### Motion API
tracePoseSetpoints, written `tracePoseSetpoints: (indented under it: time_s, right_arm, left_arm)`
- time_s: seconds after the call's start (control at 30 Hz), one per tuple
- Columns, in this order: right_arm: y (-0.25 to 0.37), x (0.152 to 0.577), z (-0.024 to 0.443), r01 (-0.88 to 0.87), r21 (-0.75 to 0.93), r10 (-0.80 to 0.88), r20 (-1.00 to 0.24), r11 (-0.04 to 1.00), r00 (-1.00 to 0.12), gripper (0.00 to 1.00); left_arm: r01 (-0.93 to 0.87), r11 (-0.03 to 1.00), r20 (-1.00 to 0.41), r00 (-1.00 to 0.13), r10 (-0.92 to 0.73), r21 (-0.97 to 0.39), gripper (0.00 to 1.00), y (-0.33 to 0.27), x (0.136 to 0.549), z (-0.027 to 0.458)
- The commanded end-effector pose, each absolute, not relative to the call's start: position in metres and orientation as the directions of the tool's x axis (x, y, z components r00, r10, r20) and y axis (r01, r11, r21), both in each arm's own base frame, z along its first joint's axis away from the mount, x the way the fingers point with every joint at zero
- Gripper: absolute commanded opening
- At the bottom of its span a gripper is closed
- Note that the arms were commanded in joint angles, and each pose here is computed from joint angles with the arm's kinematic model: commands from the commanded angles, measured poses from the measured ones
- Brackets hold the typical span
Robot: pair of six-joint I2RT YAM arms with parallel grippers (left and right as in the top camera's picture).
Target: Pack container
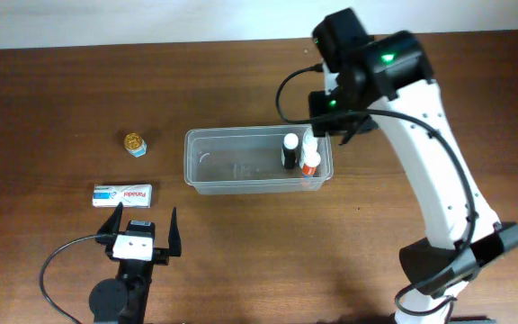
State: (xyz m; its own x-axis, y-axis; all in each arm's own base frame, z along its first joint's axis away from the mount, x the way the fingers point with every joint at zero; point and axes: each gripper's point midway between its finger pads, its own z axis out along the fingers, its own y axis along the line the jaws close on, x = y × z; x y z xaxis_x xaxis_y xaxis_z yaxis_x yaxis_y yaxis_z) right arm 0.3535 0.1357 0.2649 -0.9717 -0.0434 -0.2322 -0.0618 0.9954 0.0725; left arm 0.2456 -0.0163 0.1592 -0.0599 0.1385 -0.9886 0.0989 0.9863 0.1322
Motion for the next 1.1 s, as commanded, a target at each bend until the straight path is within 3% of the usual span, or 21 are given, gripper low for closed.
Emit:
tracePoseSetpoints:
  time_s: [0.0, 0.17, 0.27, 0.33, 1.07]
  right_arm:
    - [0.106, 0.362, 0.283, 0.007, 0.074, 0.028, -0.282, 0.997, -0.959, 0.57]
    - [0.059, 0.371, 0.287, 0.131, 0.081, 0.149, -0.293, 0.988, -0.945, 0.66]
    - [0.032, 0.373, 0.288, 0.2, 0.081, 0.215, -0.295, 0.976, -0.931, 0.8]
    - [0.019, 0.374, 0.288, 0.235, 0.081, 0.248, -0.295, 0.969, -0.923, 0.98]
    - [-0.007, 0.375, 0.288, 0.265, 0.068, 0.273, -0.299, 0.962, -0.914, 0.98]
  left_arm:
    - [0.094, 0.985, -0.987, -0.059, 0.151, 0.145, 0.99, -0.015, 0.245, 0.158]
    - [0.094, 0.985, -0.987, -0.059, 0.151, 0.145, 0.99, -0.015, 0.245, 0.158]
    - [0.094, 0.985, -0.987, -0.059, 0.151, 0.145, 0.99, -0.015, 0.245, 0.158]
    - [0.094, 0.985, -0.987, -0.059, 0.151, 0.145, 0.99, -0.015, 0.245, 0.158]
    - [0.094, 0.985, -0.987, -0.059, 0.151, 0.145, 0.99, -0.015, 0.245, 0.158]
